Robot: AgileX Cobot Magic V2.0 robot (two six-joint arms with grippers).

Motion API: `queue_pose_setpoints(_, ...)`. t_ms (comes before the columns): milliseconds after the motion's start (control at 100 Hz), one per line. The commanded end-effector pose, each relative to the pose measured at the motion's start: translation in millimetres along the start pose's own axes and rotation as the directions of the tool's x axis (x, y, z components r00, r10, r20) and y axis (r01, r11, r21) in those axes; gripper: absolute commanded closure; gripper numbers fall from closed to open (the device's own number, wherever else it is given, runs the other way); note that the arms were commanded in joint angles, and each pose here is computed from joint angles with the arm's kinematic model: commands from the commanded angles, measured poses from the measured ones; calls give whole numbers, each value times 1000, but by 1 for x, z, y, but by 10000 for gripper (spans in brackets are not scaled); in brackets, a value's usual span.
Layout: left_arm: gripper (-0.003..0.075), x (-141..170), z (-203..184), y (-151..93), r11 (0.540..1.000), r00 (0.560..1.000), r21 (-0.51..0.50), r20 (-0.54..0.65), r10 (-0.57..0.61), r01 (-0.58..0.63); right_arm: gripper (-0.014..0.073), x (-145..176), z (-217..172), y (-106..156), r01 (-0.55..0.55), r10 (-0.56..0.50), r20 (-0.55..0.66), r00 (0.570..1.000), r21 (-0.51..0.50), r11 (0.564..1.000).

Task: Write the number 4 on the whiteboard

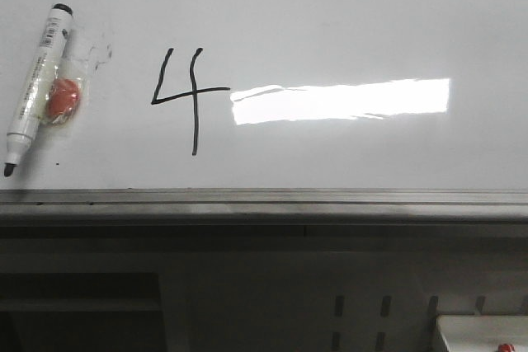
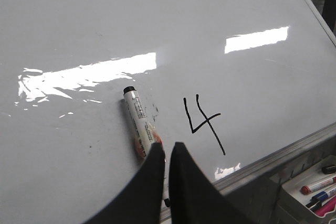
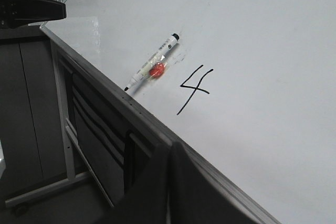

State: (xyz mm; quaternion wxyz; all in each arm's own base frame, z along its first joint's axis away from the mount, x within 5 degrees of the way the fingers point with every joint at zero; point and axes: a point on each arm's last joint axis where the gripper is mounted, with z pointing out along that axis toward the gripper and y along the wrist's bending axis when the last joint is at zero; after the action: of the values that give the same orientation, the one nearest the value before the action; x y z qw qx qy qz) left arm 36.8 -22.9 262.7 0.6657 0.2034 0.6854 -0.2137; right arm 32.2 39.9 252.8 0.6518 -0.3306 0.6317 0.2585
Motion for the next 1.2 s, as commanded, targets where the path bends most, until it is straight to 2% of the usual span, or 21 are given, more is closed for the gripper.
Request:
queue_pose_setpoints(0, 733, -11, 0, -1, 1000, 998, 6, 65, -3, 3, 659, -14, -1, -3, 10, -12, 85, 996, 29, 1000)
queue_pose_setpoints(130, 733, -8, 0, 1, 999, 999, -46, 37, -21, 23, 659, -14, -1, -3, 10, -12, 85, 996, 29, 1000)
queue_pose_setpoints(240, 733, -5, -1, 5, 984, 997, -155, 19, -81, 83, 659, -14, -1, -3, 10, -12, 85, 996, 29, 1000)
queue_pose_setpoints(310, 733, -1, 0, 9, 971, 1000, -240, 8, -24, 25, 659, -14, -1, -3, 10, -12, 85, 996, 29, 1000)
queue_pose_setpoints(360, 733, 2, 0, 12, 952, 998, -298, -17, 66, -68, 659, -14, -1, -3, 10, -12, 85, 996, 29, 1000)
queue_pose_setpoints(400, 733, 6, 1, 14, 937, 996, -336, -36, 82, -89, 659, -14, -1, -3, 10, -12, 85, 996, 29, 1000)
queue_pose_setpoints(500, 733, 19, 3, 18, 912, 999, -408, -52, 6, -27, 659, -14, -1, -3, 10, -12, 85, 996, 29, 1000)
queue_pose_setpoints(600, 733, 33, 4, 23, 877, 996, -479, -83, -19, -23, 659, -14, -1, -3, 10, -12, 85, 996, 29, 1000)
queue_pose_setpoints(730, 733, 53, 1, 25, 845, 994, -530, -39, -102, 66, 659, -14, -1, -3, 10, -12, 85, 996, 29, 1000)
queue_pose_setpoints(840, 733, 68, 3, 29, 829, 992, -551, -14, -126, 97, 659, -14, -1, -3, 10, -12, 85, 996, 29, 1000)
queue_pose_setpoints(920, 733, 80, 4, 30, 821, 987, -557, -18, -158, 122, 659, -14, -1, -3, 10, -12, 85, 996, 29, 1000)
queue_pose_setpoints(1020, 733, 88, 3, 30, 814, 973, -569, -100, -209, 116, 659, -14, -1, -3, 10, -12, 85, 996, 29, 1000)
queue_pose_setpoints(1190, 733, 88, 3, 30, 814, 973, -571, -105, -204, 109, 659, -14, -1, -3, 10, -12, 85, 996, 29, 1000)
